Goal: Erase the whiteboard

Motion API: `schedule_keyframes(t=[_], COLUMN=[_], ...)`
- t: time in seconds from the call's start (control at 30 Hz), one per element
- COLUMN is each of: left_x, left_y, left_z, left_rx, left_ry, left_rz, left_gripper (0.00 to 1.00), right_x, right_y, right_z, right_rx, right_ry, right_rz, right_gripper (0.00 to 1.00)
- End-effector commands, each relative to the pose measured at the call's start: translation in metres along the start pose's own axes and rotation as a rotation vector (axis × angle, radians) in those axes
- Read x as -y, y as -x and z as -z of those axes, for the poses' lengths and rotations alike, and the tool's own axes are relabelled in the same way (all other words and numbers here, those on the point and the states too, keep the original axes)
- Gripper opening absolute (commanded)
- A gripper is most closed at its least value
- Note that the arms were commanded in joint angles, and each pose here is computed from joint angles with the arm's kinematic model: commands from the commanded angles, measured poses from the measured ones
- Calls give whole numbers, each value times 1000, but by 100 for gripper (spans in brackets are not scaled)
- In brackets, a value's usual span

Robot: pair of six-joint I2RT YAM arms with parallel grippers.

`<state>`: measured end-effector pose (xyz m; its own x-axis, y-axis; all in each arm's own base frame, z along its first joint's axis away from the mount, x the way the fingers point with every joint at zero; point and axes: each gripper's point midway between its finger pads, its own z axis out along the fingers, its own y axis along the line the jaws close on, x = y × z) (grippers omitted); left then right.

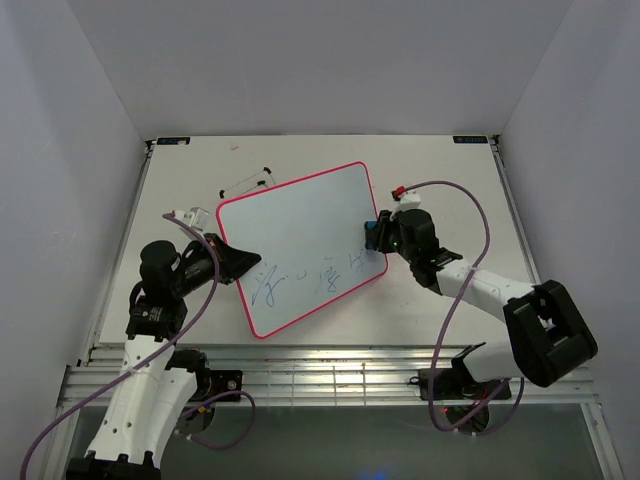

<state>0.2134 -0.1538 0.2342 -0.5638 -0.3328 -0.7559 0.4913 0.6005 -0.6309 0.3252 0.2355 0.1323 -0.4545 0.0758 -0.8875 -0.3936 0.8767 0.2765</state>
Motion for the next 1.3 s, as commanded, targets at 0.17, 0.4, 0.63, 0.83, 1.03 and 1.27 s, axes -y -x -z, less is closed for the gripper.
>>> schedule_keyframes(t=[0.17,0.4,0.63,0.83,1.03,1.27], left_x=[13,3,-2,-2,-2,-2], left_y=[-16,-18,-19,-20,-21,-21], left_z=[-3,-7,-10,-9,-9,-10], left_rx=[-95,-108,-115,-112,-120,-122], left_ry=[-96,-59,-35,-32,-36,-37], left_rz=[-58,-32,-16,-17,-13,-11], left_gripper=[0,0,0,0,0,0], right_x=[32,-111,-246,-227,-89,-99], right_y=[-8,-12,-32,-33,-21,8], right_z=[-23,20,72,57,24,29], right_rx=[-83,-31,3,7,-1,33], right_ry=[82,434,669,545,183,222], right_rz=[13,106,148,180,87,118], right_gripper=[8,8,8,8,8,8])
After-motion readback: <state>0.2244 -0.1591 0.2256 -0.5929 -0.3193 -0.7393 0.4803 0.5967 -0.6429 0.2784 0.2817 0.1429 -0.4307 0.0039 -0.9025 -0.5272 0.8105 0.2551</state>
